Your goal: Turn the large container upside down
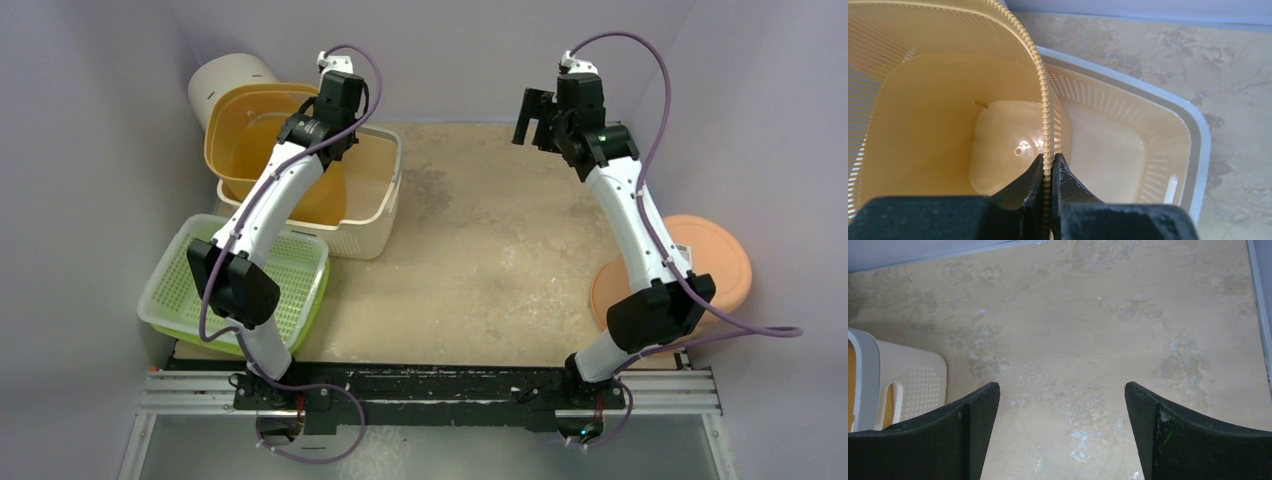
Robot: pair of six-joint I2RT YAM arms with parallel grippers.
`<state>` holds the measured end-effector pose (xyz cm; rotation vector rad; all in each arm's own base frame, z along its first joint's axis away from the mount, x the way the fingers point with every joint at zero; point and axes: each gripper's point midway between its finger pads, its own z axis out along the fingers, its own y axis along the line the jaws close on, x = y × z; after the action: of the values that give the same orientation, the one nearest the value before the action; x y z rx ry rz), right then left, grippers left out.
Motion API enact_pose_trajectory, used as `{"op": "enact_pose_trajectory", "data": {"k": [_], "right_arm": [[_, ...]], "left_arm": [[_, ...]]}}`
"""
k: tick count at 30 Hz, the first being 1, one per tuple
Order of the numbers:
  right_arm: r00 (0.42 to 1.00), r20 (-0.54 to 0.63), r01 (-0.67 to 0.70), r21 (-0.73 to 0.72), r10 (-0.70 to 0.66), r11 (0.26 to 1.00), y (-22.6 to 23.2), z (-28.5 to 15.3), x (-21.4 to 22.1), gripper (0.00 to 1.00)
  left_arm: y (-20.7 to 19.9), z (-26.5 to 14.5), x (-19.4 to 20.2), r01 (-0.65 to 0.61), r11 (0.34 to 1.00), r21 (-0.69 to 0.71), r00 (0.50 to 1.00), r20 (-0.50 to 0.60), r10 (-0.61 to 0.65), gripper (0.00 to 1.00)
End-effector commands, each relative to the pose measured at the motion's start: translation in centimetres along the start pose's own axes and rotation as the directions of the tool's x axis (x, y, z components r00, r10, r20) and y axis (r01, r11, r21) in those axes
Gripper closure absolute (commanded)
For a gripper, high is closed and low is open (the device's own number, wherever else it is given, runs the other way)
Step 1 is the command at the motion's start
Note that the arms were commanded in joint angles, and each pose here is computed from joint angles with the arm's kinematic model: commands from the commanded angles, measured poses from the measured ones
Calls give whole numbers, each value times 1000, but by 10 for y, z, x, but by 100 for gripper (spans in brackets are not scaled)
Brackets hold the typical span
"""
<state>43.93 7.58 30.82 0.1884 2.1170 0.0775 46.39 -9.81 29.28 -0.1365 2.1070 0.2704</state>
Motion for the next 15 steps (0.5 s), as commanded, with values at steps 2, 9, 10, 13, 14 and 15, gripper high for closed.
{"op": "enact_pose_trajectory", "data": {"k": [2,9,10,13,14,15], "right_arm": [[995,99,-6,44,2,999,-11,-32,-35,4],[986,168,-32,135,9,990,-32,-46,-60,4],[982,185,-49,130,24,990,-35,-49,-67,4],[973,225,-82,100,58,992,-39,-56,-86,5],[970,234,-89,94,65,992,-40,-57,-91,5],[966,249,-100,94,74,991,-43,-59,-97,5]], "left_arm": [[17,3,1,27,995,-91,1000,17,-25,100],[37,-38,-63,179,980,-91,969,190,-159,100],[43,-52,-80,229,970,-81,950,238,-204,100],[52,-101,-134,386,921,53,845,381,-376,100],[52,-118,-149,430,894,125,795,417,-441,100],[57,-141,-164,466,862,200,738,449,-504,100]]}}
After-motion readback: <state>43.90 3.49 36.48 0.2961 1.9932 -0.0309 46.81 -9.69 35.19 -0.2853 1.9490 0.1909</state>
